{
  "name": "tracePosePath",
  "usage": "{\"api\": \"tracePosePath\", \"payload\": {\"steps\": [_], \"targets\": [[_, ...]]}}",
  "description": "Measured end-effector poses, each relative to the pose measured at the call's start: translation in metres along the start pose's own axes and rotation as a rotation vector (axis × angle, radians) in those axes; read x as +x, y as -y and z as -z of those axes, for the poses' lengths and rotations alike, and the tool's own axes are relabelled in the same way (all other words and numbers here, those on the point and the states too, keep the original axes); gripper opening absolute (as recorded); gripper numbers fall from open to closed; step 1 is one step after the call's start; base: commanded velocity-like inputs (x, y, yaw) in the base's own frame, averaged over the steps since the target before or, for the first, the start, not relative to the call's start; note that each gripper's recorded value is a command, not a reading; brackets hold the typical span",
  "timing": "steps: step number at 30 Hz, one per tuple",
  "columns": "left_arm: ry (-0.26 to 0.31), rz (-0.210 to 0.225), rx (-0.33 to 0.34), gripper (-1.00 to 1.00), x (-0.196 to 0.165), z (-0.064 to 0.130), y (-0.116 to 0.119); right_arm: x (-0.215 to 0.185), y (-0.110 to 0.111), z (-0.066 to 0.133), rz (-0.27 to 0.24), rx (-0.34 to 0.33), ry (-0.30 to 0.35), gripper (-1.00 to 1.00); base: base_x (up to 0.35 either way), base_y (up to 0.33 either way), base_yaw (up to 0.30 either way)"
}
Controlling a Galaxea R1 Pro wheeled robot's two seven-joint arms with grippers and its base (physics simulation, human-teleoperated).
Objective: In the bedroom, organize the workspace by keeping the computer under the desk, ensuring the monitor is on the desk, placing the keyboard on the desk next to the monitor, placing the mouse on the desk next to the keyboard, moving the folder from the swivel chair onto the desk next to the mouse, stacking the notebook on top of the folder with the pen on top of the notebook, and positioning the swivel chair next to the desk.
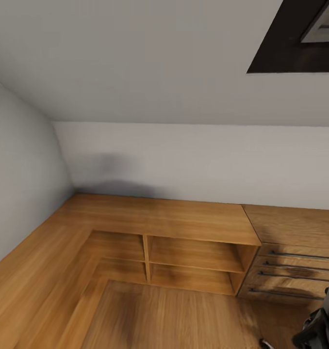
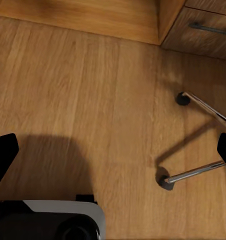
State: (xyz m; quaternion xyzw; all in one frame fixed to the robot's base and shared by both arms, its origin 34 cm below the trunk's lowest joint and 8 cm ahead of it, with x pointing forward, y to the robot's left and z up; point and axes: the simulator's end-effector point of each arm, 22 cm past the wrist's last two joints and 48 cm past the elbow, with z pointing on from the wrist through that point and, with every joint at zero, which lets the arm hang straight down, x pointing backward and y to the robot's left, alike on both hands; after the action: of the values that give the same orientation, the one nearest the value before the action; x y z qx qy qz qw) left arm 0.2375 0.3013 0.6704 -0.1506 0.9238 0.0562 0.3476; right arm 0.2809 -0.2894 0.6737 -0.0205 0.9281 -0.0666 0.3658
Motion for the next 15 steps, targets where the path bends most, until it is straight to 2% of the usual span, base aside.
{"api": "tracePosePath", "payload": {"steps": [6, 15], "targets": [[-0.006, -0.001, -0.001, 1.00, 0.0020, 0.0007, -0.0006, 0.0019, 0.0005, 0.0005, -0.002, 0.002, -0.006, 1.00, 0.000, 0.194, -0.191], [-0.015, -0.003, -0.003, 1.00, 0.0050, 0.0017, -0.0015, 0.0046, 0.0009, 0.0013, -0.003, 0.004, -0.013, 1.00, 0.000, 0.022, -0.201]]}}
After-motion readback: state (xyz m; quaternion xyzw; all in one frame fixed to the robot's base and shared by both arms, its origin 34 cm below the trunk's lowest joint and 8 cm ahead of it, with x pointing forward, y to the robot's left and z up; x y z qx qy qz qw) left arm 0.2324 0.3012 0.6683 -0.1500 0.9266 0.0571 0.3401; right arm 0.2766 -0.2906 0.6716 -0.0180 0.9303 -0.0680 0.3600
